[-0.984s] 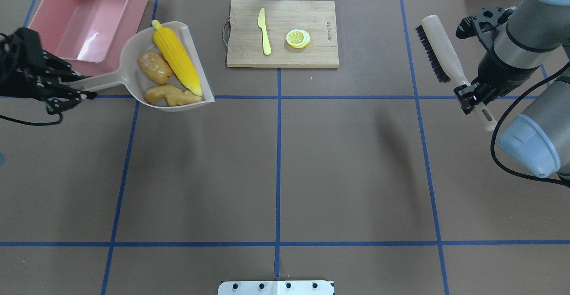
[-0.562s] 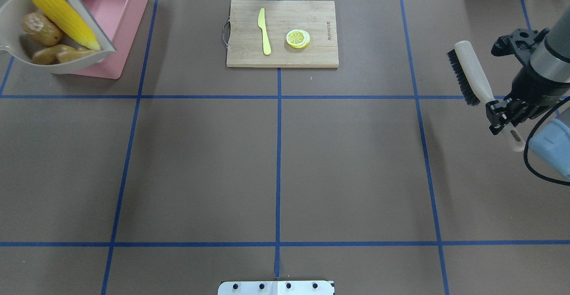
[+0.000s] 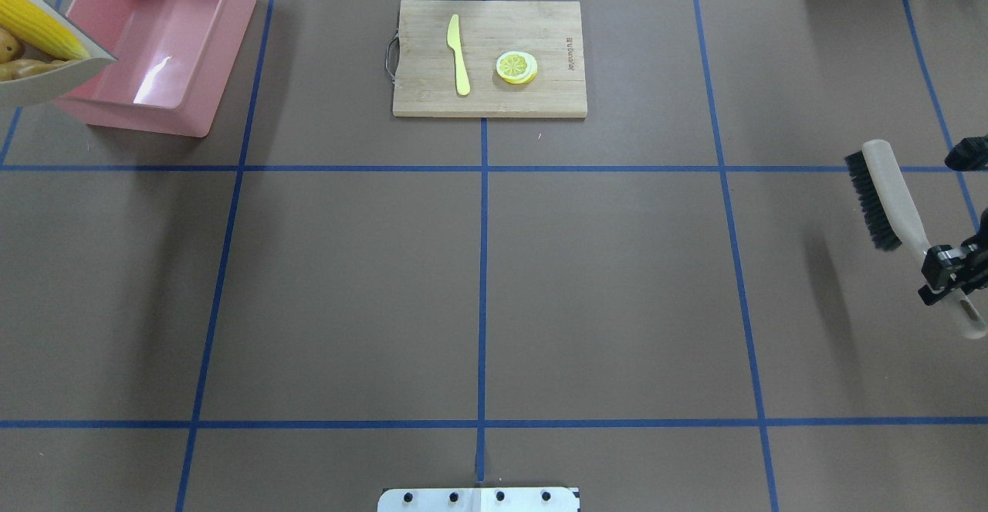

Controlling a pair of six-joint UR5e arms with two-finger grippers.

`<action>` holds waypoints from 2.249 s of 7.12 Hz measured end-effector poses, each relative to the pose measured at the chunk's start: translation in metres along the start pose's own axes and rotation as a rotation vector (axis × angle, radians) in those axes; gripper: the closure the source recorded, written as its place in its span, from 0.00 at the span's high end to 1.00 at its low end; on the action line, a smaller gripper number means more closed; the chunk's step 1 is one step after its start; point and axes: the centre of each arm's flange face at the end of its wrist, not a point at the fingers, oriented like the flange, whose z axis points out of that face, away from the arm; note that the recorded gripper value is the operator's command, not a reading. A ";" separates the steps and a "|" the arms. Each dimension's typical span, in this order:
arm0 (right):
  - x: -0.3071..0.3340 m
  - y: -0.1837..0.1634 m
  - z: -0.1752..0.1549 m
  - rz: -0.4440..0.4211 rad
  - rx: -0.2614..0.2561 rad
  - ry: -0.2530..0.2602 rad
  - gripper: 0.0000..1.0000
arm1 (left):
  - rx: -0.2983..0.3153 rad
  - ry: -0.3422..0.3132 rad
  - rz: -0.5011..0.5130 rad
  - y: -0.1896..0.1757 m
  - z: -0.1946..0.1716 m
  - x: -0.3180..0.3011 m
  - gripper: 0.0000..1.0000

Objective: Sweep and dump trash into bin
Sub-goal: 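Lift the dustpan toward the pink bin while the right gripper withdraws the brush, then tilt the dustpan with the left gripper to dump items into the pink bin, then lower the empty dustpan onto the table with the left gripper and release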

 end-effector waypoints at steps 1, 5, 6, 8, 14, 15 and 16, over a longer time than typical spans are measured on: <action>0.016 0.010 0.010 0.006 -0.001 0.010 0.00 | -0.054 -0.011 0.031 -0.017 0.000 -0.011 0.00; 0.086 0.031 0.061 0.008 0.007 0.013 0.00 | -0.243 -0.104 0.099 -0.113 0.011 -0.050 0.00; 0.101 0.033 0.074 0.008 0.012 0.012 0.00 | -0.297 -0.118 0.116 -0.138 0.020 -0.048 0.00; 0.112 0.034 0.085 0.016 0.012 0.014 0.00 | -0.405 -0.125 0.194 -0.172 0.034 -0.039 0.00; 0.121 0.032 0.098 0.014 0.010 0.010 0.00 | -0.170 -0.082 0.382 -0.191 -0.030 0.010 0.00; 0.122 0.032 0.101 0.013 0.006 0.011 0.00 | -0.121 -0.033 0.475 -0.186 -0.009 0.056 0.00; 0.123 0.032 0.104 0.014 0.000 0.013 0.00 | -0.071 0.022 0.567 -0.180 0.013 0.111 0.00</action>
